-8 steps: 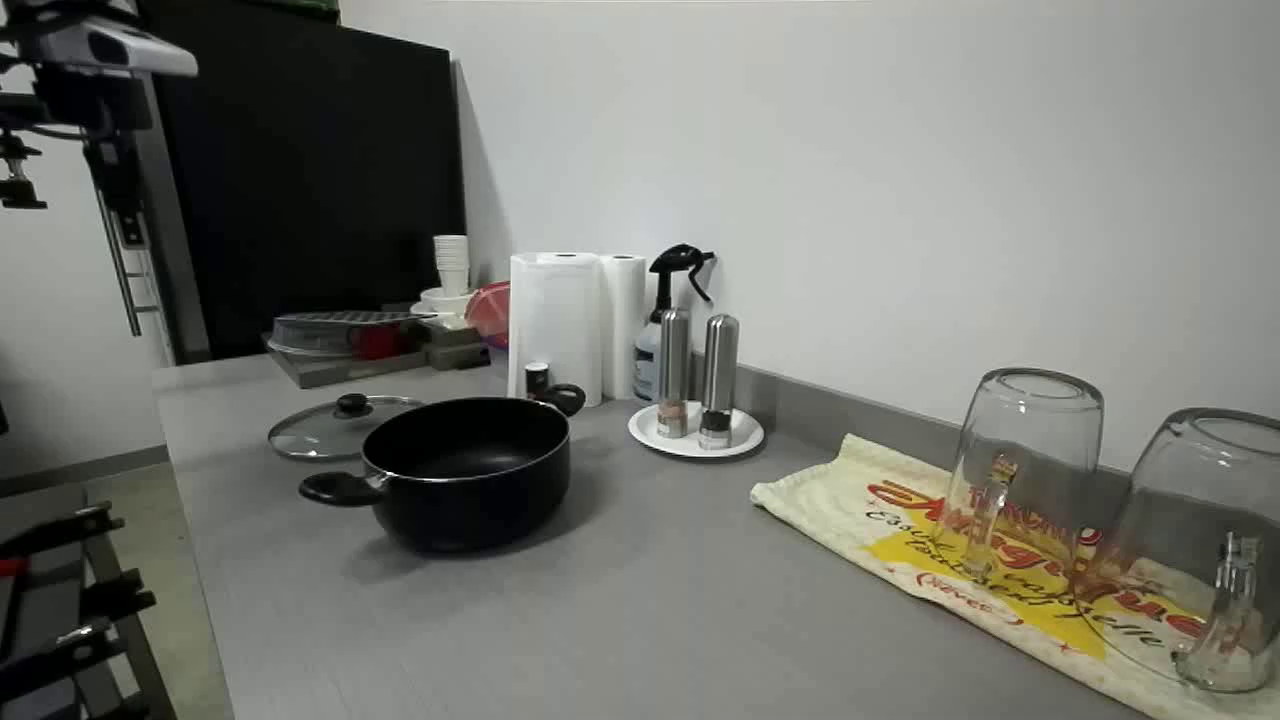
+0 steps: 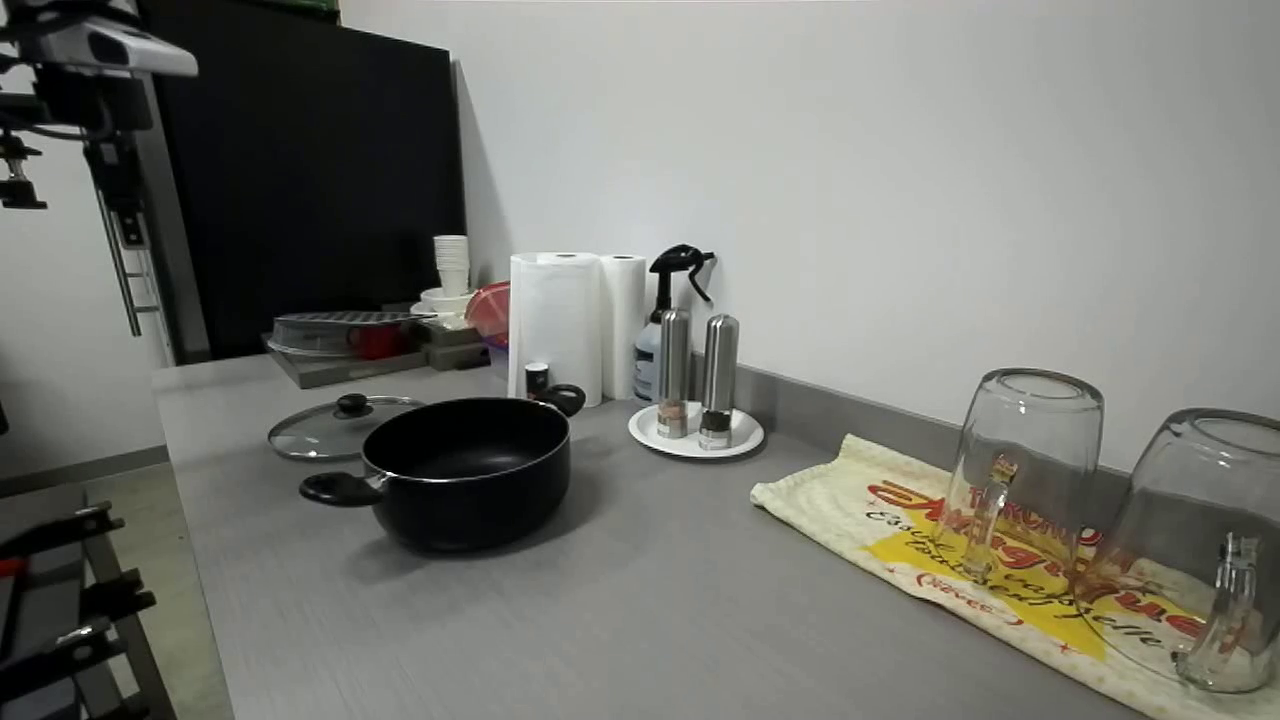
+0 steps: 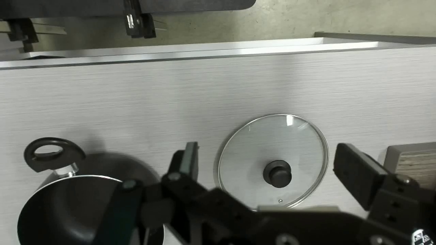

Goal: Put the lid over the black pot

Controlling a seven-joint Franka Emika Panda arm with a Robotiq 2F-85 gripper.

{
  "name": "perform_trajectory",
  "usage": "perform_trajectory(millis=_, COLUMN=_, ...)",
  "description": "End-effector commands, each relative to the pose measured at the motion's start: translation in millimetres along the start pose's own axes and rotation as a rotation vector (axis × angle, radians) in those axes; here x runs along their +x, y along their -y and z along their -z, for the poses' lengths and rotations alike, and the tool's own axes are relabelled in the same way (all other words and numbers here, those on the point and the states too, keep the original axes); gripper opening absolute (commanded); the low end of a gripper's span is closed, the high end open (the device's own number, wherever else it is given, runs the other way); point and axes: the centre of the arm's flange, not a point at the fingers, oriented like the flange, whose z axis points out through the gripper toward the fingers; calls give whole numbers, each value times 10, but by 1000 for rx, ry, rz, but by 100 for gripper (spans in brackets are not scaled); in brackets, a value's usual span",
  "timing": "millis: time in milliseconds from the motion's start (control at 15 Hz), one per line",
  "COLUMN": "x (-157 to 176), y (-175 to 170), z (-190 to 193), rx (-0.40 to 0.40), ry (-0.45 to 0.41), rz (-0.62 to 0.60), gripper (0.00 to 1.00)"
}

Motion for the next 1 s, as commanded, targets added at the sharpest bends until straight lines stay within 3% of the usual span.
perform_trajectory(millis=0, x=141, y=57, z=62, rx=-15, ry=1, rz=20, gripper=100)
perform_trajectory(millis=533, x=803, y=781, z=420, rx=-96, ry=-63, rz=193, gripper=100)
perform_trajectory(millis=933, x=1485, y=1334, z=-149, rx=-139, ry=33, rz=280, gripper=100)
